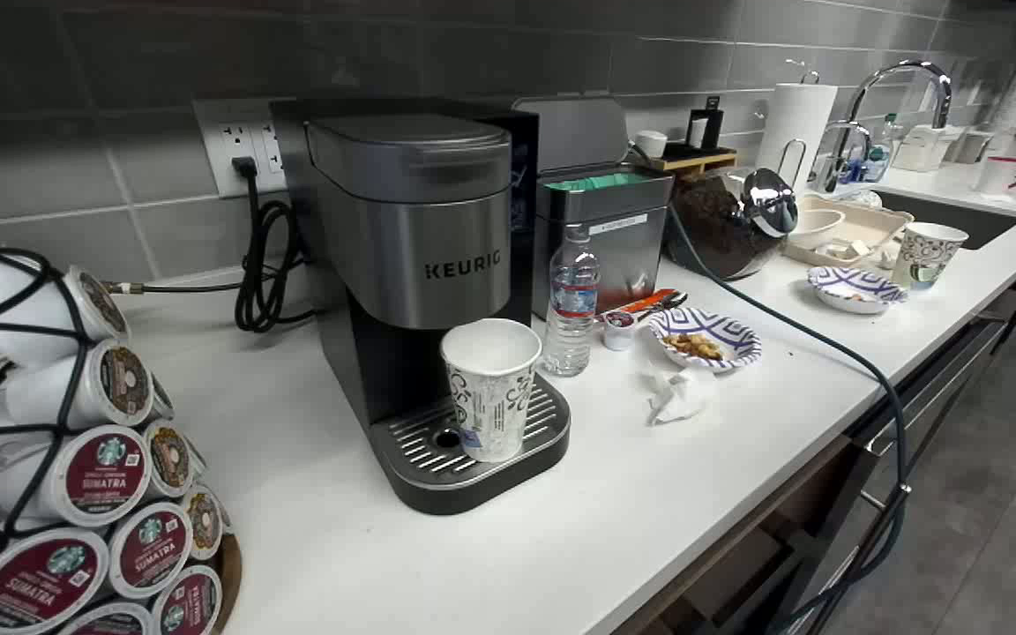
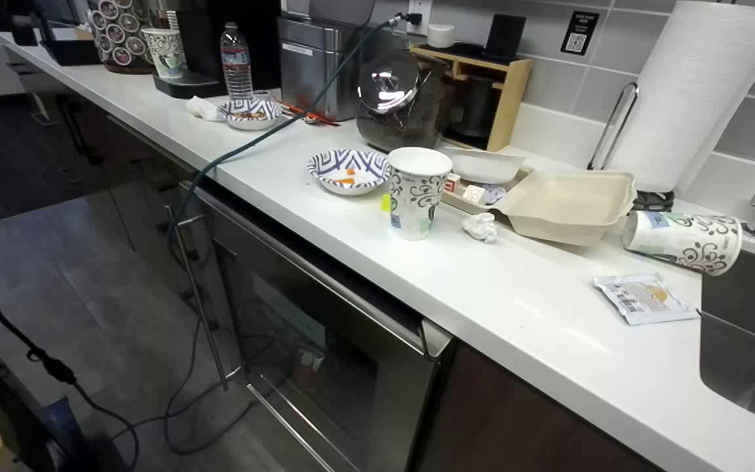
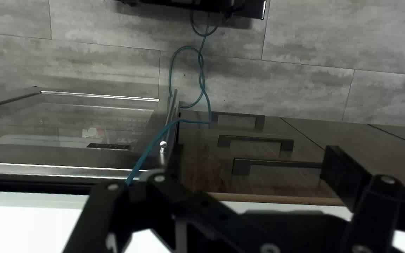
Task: Pick up one orange object from the black and white bowl and put it in the white bowl.
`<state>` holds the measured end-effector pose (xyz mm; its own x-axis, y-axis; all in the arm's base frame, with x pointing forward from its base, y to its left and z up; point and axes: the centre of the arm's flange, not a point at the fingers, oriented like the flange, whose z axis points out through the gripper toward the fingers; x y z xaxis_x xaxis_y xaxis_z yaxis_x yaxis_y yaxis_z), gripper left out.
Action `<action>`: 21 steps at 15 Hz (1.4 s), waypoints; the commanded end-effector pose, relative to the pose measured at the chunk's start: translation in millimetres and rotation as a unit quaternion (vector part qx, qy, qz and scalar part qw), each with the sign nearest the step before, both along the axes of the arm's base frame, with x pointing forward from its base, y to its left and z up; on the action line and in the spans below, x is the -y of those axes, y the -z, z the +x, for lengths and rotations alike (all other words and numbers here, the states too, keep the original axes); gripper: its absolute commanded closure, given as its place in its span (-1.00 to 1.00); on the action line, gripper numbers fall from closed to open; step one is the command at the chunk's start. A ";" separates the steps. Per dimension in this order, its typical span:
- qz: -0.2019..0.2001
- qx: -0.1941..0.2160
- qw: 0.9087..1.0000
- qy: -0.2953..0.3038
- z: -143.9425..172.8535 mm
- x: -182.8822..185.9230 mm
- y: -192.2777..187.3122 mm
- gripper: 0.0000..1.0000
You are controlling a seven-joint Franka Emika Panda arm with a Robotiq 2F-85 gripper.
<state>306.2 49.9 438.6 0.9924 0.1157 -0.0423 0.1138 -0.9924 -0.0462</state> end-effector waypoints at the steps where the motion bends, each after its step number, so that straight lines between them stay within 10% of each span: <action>1: 0.000 0.000 1.000 0.000 0.0 0.0 0.0 -1.00; 7: -0.015 0.033 0.998 0.061 19.6 10.1 -3.2 -1.00; 15: -0.091 0.191 0.964 0.159 137.1 72.1 1.8 -1.00; 21: -0.099 0.177 0.966 0.163 140.2 88.2 7.1 -1.00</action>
